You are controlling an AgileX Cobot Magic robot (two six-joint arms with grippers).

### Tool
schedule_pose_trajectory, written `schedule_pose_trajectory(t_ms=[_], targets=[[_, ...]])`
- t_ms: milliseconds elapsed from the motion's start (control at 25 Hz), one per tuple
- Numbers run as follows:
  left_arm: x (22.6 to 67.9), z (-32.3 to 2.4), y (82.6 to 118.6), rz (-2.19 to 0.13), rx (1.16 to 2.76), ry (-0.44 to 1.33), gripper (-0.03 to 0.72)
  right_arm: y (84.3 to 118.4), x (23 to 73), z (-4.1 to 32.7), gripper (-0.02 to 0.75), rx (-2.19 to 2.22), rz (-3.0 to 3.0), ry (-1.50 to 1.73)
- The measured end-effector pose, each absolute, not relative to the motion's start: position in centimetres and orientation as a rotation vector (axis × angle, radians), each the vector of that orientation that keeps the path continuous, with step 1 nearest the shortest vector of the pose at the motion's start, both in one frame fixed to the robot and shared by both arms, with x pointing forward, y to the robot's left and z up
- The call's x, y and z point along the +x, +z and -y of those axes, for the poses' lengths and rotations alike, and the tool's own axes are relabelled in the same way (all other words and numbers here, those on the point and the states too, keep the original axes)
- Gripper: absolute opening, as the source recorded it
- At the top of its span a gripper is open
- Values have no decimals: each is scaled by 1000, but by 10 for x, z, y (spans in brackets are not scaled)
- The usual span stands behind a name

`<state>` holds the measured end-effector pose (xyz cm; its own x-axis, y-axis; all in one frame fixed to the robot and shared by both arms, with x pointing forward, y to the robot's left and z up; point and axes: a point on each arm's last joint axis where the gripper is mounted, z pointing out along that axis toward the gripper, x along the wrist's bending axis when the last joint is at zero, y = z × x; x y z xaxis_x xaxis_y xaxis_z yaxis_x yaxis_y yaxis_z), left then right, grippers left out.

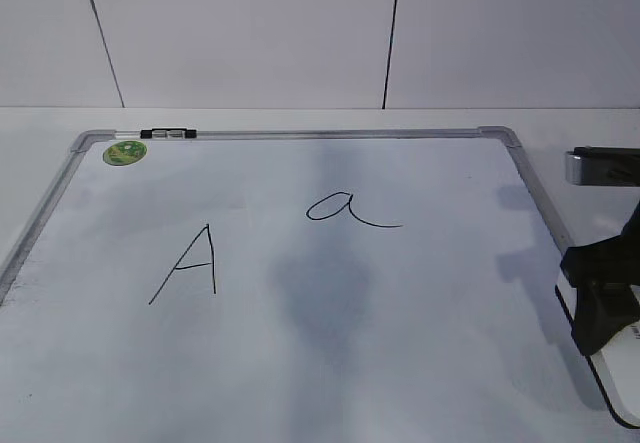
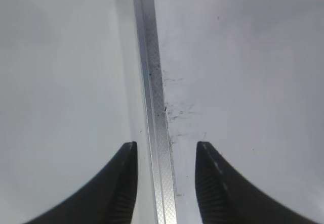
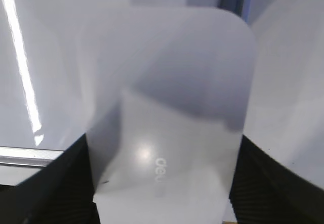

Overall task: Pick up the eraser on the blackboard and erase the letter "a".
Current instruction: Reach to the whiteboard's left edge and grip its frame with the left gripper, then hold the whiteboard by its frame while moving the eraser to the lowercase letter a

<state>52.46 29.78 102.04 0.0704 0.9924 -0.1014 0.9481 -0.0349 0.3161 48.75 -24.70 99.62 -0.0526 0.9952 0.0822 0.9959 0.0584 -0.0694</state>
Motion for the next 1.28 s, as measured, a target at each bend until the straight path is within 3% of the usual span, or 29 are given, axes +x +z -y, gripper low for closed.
schedule_pose_trajectory(t_ms=[840, 1280], targets=[[579, -298, 958, -2004, 2092, 92, 258, 996, 490, 247, 568, -2094, 2234, -38], [596, -299, 953, -1992, 2099, 98, 235, 996, 492, 248, 568, -2096, 2250, -43]])
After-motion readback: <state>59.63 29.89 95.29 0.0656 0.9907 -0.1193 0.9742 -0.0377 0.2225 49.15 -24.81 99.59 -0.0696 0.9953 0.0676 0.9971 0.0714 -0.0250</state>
